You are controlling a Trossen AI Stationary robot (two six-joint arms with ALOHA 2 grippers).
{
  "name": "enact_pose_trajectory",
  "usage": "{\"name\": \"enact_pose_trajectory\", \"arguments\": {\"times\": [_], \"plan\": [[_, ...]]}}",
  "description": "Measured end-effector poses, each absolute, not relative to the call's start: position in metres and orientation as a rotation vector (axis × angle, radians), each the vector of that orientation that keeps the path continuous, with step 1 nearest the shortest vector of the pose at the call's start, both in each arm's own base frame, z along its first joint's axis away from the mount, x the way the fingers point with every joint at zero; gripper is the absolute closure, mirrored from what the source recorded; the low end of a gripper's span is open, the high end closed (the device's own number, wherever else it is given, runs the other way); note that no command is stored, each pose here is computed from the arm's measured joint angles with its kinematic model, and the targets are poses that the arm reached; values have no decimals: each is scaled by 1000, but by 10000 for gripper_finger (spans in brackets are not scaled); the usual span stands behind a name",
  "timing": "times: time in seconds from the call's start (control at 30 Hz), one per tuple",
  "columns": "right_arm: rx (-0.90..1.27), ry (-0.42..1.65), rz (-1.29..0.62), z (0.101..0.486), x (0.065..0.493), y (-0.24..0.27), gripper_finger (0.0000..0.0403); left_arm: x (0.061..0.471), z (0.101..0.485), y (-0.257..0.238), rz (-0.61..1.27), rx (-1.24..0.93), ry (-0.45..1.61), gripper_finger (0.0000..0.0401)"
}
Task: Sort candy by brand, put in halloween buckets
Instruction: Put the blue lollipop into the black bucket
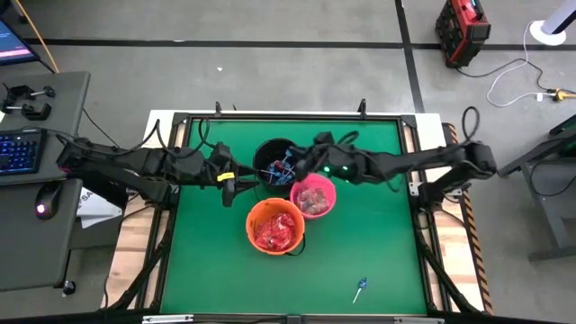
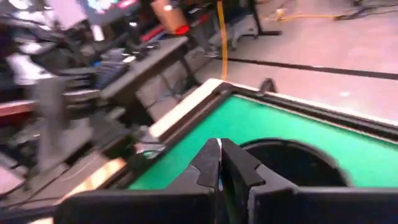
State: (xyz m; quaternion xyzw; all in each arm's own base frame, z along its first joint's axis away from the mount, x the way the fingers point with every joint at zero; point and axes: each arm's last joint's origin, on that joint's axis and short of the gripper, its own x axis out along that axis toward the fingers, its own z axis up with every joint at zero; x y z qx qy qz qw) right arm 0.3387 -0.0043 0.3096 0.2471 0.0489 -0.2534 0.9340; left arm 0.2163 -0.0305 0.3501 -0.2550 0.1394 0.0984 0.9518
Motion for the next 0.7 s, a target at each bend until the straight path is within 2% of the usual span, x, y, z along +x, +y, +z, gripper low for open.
{"name": "enact_pose_trajectory", "arguments": {"times": [0.1,0.2,0.43,0.5,0.6,0.7], "plan": [[522,129,-563,292,350,-20,399,217,351,-31,199,-531,275,188],[584,170,-537,280,356,-33,369,217,351,-31,200,-538,275,188],[610,169,-544,280,354,-43,215,217,351,-31,201,-537,276,188],[630,179,-479,288,350,-44,177,217,351,-31,201,-536,276,188],[723,276,-314,297,338,-39,144,217,351,-31,201,-536,277,188],[925,537,-223,291,319,-16,137,216,351,-30,213,-533,273,188]]}}
